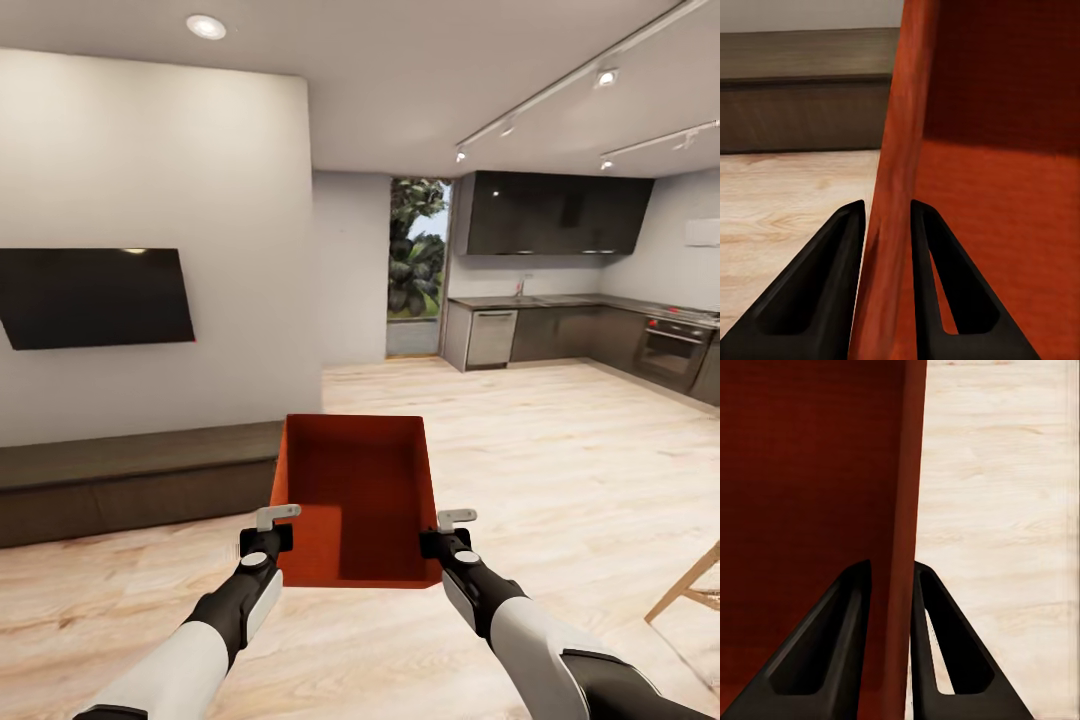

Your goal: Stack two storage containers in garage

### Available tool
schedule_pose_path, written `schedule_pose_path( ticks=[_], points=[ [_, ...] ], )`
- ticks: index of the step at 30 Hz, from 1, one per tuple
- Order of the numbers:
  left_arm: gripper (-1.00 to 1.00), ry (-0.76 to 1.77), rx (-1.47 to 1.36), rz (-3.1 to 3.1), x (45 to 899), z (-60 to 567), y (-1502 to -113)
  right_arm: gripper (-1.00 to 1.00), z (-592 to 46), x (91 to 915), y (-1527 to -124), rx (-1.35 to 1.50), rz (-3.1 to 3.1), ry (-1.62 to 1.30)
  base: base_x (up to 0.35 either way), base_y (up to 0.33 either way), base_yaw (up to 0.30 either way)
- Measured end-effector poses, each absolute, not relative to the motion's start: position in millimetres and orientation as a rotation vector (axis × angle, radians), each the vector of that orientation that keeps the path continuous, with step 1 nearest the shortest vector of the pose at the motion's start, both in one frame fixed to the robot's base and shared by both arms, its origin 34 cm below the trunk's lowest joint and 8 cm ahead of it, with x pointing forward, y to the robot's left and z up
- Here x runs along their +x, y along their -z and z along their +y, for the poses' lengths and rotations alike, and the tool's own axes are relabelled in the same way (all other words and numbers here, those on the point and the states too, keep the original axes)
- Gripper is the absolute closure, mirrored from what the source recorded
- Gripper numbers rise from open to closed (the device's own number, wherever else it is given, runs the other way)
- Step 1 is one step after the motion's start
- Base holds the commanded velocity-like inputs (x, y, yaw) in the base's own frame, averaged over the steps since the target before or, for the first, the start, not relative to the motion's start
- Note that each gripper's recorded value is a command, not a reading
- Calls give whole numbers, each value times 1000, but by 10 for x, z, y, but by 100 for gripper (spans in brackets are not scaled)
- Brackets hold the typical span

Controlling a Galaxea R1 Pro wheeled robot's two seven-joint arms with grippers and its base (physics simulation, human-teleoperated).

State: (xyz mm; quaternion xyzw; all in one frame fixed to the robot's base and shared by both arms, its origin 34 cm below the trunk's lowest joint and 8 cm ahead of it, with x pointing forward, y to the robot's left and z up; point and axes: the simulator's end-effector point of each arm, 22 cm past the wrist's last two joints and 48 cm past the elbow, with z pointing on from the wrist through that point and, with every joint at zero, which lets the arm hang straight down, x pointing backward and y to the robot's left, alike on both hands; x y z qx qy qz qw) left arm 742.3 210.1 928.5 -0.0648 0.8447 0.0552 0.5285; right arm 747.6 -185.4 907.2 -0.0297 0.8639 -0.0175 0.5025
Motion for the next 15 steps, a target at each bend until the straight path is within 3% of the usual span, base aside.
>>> schedule_pose_path(
  ticks=[15],
  points=[
    [100, -132, -155, 2018, 7424, 2102, -9286, 100, -1853, 7476, -9072, -71, 2087, 42, 0, 0, -278]
  ],
)
